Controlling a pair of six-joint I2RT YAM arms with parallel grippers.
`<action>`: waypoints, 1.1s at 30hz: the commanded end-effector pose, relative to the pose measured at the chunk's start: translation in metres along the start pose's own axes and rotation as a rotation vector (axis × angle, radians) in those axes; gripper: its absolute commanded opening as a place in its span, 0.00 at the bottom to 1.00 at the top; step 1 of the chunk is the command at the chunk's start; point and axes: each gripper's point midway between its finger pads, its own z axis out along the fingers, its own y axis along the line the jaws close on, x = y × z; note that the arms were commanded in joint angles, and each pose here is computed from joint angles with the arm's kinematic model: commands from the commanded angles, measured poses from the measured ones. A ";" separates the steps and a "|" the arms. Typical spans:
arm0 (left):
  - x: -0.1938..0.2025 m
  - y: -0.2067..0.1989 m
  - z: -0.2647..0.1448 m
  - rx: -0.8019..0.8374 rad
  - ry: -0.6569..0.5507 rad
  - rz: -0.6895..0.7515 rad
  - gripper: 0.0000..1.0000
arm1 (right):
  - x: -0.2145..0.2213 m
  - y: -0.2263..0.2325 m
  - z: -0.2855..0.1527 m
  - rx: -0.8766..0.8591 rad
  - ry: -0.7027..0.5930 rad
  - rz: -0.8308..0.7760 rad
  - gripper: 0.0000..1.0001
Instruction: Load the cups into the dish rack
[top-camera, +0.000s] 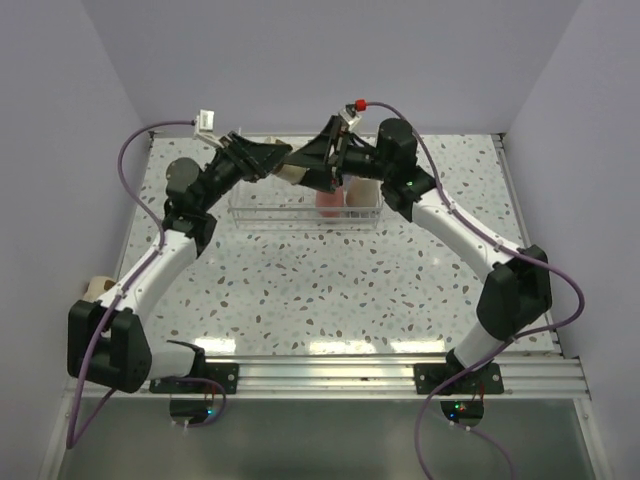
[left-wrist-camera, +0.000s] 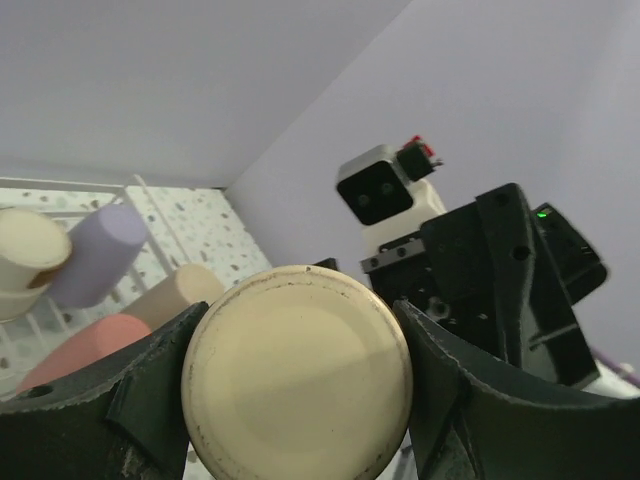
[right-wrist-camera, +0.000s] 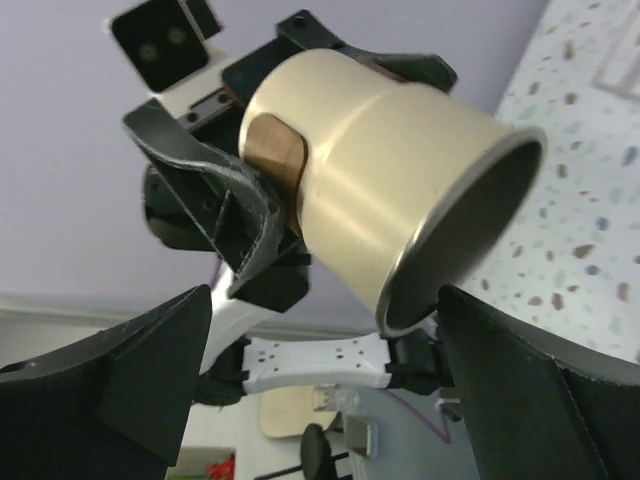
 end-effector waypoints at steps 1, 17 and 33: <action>-0.019 0.031 0.015 -0.138 0.007 0.195 0.00 | 0.018 -0.019 -0.029 0.242 0.059 -0.096 0.98; -0.028 0.191 0.064 -0.595 0.210 0.576 0.00 | 0.010 -0.063 -0.087 0.634 0.026 -0.280 0.98; 0.041 0.281 0.023 -0.760 0.385 0.572 0.00 | 0.014 -0.078 -0.082 0.624 0.047 -0.230 0.98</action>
